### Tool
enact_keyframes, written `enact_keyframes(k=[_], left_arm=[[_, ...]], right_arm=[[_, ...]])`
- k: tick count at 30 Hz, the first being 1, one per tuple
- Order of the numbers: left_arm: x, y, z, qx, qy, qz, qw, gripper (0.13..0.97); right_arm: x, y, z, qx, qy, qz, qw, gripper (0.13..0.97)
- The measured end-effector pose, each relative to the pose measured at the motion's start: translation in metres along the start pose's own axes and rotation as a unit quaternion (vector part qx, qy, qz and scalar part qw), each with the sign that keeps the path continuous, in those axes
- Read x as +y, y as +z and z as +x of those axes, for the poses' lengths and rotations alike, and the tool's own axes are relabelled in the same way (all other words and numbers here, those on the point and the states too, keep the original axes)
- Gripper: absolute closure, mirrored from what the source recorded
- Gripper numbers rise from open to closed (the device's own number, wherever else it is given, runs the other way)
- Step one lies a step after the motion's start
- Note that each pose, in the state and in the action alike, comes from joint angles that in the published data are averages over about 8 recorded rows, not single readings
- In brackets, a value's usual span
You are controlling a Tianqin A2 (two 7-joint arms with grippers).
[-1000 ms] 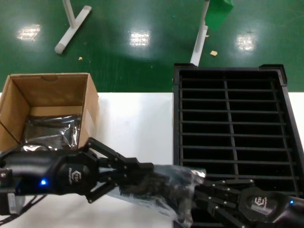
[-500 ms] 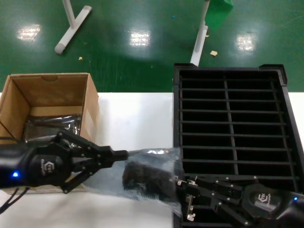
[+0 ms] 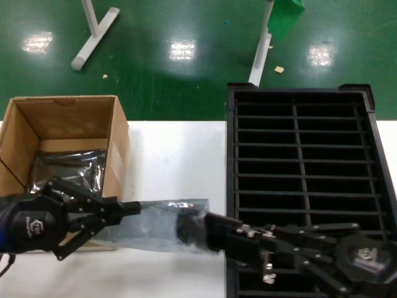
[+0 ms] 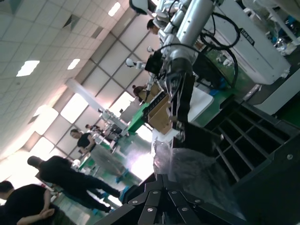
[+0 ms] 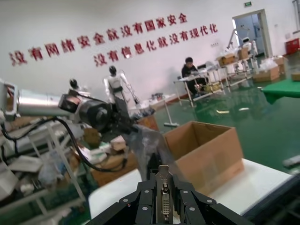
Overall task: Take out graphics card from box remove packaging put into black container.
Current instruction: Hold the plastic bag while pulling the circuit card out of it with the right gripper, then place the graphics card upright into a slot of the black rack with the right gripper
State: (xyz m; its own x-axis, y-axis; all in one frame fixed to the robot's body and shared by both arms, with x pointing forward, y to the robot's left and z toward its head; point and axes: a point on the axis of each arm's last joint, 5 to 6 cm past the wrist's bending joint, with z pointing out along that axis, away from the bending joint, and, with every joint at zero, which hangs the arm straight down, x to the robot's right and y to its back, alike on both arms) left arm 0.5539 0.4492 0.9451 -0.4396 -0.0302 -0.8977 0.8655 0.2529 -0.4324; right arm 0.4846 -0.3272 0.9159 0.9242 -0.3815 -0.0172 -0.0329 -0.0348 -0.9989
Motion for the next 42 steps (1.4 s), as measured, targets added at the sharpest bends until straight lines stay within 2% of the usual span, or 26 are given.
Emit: enact_keyframes(k=[5,12,17,21,26,33,38,42], left_arm=[[0.0015,-0.011,0.0047,-0.007,-0.003,-0.009,0.9999,0.955],[0.0068,-0.023,0.0169,-0.016,-0.011,-0.025,0.9995,0.955],[0.0104,-0.026,0.0264,-0.024,-0.016,-0.033,0.9990,0.955],[0.0134,-0.026,0.0351,-0.031,-0.020,-0.038,0.9986,0.955],[0.0173,-0.024,0.0445,-0.040,-0.025,-0.042,0.9980,0.955],[0.0211,-0.018,0.0520,-0.059,-0.028,-0.042,0.9970,0.955],[0.0221,-0.016,0.0595,-0.074,-0.032,-0.043,0.9958,0.955],[0.0222,-0.017,0.0681,-0.087,-0.038,-0.048,0.9943,0.955]], right_arm=[[-0.017,-0.021,-0.005,0.018,-0.016,-0.021,0.999,0.894],[-0.045,-0.048,-0.015,0.047,-0.038,-0.058,0.996,0.894],[-0.068,-0.062,-0.024,0.063,-0.057,-0.090,0.992,0.894],[-0.089,-0.070,-0.033,0.073,-0.088,-0.132,0.985,0.894],[-0.120,-0.075,-0.039,0.076,-0.153,-0.220,0.961,0.894],[-0.169,-0.066,-0.036,0.053,-0.235,-0.337,0.910,0.894],[-0.200,-0.056,-0.034,0.038,-0.267,-0.388,0.881,0.894],[-0.216,-0.051,-0.034,0.031,-0.287,-0.414,0.863,0.894]])
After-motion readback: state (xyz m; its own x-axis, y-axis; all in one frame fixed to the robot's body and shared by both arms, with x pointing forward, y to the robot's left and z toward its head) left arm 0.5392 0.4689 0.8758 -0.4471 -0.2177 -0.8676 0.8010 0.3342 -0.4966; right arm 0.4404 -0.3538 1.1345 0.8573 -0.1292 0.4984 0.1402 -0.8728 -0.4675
